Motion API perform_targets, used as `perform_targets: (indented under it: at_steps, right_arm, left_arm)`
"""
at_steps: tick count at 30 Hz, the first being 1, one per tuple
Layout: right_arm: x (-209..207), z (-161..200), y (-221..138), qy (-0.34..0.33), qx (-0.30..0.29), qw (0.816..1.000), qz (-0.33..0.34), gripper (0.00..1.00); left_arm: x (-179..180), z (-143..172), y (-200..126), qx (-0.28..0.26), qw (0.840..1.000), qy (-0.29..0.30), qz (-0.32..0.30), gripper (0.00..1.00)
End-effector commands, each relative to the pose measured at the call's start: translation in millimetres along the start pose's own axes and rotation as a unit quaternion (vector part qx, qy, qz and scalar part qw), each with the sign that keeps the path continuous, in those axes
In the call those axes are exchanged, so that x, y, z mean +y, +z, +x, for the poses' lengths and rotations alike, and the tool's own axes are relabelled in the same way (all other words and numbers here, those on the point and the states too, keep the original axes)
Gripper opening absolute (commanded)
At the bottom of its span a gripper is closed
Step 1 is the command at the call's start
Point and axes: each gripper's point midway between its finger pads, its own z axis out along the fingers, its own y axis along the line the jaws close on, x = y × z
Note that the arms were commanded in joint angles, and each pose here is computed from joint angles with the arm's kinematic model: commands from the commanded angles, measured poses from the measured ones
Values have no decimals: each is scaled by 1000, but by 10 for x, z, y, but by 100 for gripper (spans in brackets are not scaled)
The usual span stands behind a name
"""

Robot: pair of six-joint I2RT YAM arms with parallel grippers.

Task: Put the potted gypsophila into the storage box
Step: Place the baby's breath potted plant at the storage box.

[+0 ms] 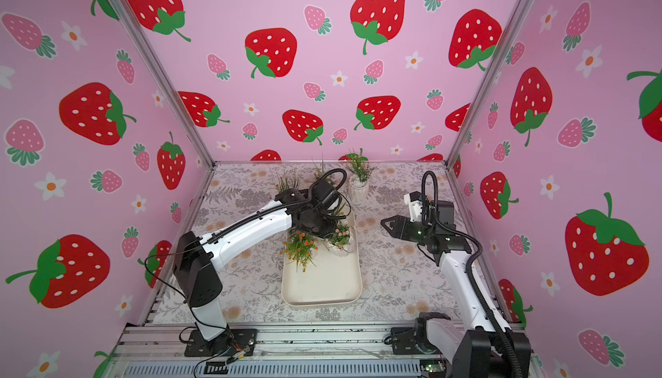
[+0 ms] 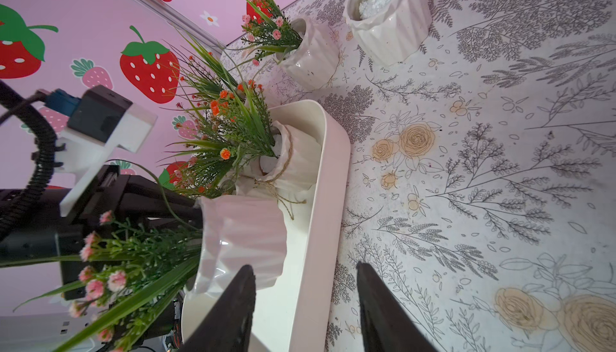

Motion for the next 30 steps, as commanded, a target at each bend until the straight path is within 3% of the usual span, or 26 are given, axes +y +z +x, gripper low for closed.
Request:
perform_targets:
  at_steps: [1,13,30]
  right_arm:
    - [-28,37,-3,7,1,1000,0,51]
    - [-74,48,32,11,6,1000,1,51]
    - [-78,41,32,12,4,1000,-3,51]
  left_arm:
    - [11,-73,14,-15,999,-33,-14,0]
    - [61,-48,214,-15,995,-86,-39,0]
    - [81,-24,443,-10,995,-88,-53,0]
